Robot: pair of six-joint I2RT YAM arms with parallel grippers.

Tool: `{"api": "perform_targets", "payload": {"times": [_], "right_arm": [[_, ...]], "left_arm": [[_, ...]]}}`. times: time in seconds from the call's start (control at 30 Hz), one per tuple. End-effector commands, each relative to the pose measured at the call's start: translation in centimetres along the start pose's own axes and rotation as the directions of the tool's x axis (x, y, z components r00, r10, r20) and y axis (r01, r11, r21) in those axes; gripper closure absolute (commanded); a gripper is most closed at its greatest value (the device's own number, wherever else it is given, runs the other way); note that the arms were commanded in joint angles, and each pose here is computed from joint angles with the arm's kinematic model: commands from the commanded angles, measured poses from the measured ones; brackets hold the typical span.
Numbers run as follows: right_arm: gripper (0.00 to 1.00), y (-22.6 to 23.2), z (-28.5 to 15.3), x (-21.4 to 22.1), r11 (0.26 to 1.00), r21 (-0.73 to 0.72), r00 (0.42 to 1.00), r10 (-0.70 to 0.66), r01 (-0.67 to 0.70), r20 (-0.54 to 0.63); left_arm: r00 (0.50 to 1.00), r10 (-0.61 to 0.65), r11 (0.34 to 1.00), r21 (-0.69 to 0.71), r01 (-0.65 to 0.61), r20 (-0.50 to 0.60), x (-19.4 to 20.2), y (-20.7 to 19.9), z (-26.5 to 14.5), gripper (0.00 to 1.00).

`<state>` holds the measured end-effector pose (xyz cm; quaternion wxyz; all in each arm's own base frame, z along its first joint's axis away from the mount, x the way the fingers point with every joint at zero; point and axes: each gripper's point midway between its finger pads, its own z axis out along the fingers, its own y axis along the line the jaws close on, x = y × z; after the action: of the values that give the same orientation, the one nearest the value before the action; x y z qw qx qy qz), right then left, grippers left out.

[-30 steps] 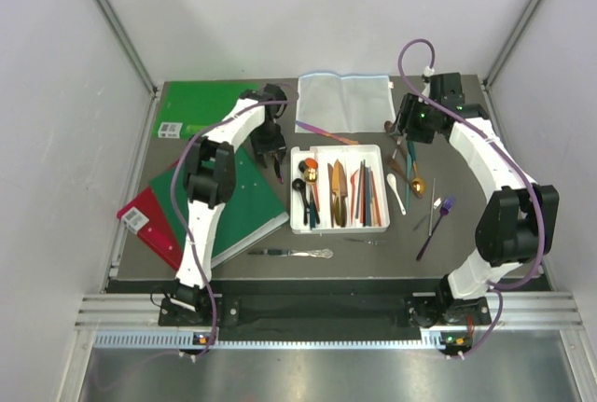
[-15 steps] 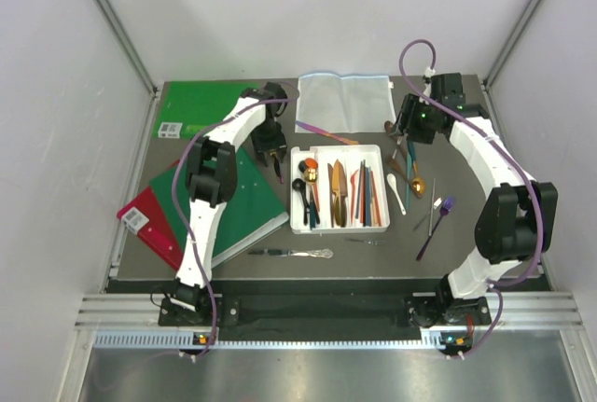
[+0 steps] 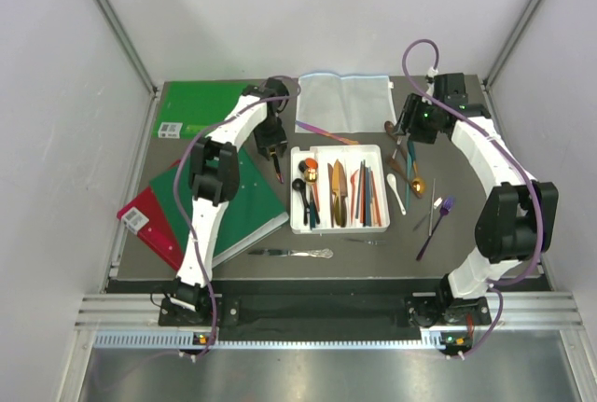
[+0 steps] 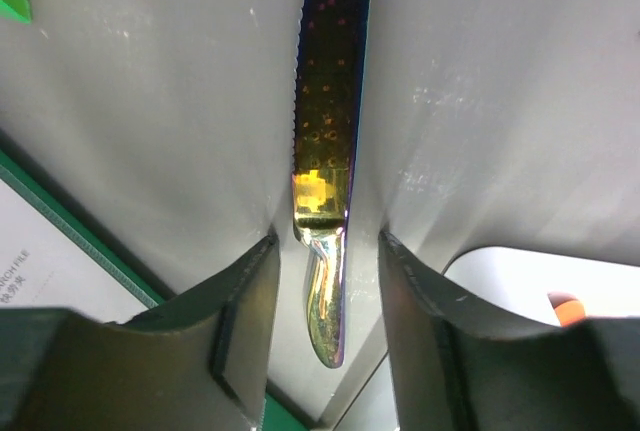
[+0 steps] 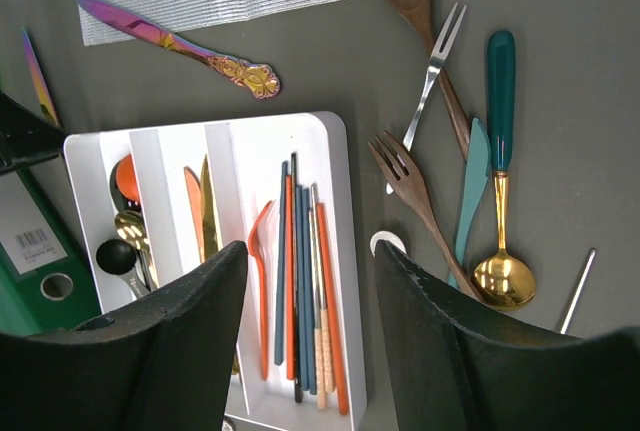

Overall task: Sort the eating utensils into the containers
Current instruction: Pick up the knife at the center of the board.

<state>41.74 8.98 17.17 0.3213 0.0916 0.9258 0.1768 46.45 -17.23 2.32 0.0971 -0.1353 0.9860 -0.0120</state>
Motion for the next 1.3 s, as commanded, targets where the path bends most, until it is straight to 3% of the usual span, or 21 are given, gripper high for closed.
{"api": "perform_targets", "payload": {"times": [0.0, 0.17, 0.23, 0.33, 0.5, 0.9, 1.27], "right_arm": [[0.46, 0.0, 0.0, -1.6, 1.000, -0.018, 0.999, 0.001, 0.000, 0.045], [0.46, 0.1, 0.2, -1.6, 1.000, -0.026, 0.999, 0.010, -0.009, 0.041], [0.46, 0.0, 0.3, -1.6, 0.999, -0.029, 0.999, 0.016, -0.015, 0.039], [0.45, 0.2, 0.4, -1.6, 0.999, -0.036, 0.999, 0.021, -0.019, 0.036], [0.45, 0.4, 0.6, -1.8, 0.999, -0.044, 0.999, 0.025, -0.023, 0.035], [0.45, 0.5, 1.2, -2.1, 0.998, -0.049, 0.999, 0.034, -0.032, 0.033], [0.46, 0.1, 1.6, -2.0, 0.999, -0.034, 1.000, 0.018, -0.018, 0.011]], "left_arm": [[1.000, 0.005, 1.000, -0.029, -0.005, 0.009, -0.6, 0.5, 4.2, 0.53], [0.999, 0.012, 0.999, -0.052, -0.014, -0.031, 0.7, 1.2, 4.3, 0.60], [0.999, 0.015, 0.998, -0.057, -0.017, -0.045, 1.3, 1.5, 4.2, 0.72], [0.998, 0.018, 0.998, -0.055, -0.021, -0.062, 2.0, 1.8, 4.1, 0.79], [0.991, 0.017, 0.999, -0.047, -0.023, -0.134, 3.7, 1.9, 4.1, 1.00], [0.990, 0.074, 0.996, 0.055, -0.068, -0.121, 3.6, 0.2, 2.9, 1.00], [0.997, 0.078, 0.988, 0.130, -0.078, 0.006, 0.9, -1.3, -1.0, 1.00]]}}
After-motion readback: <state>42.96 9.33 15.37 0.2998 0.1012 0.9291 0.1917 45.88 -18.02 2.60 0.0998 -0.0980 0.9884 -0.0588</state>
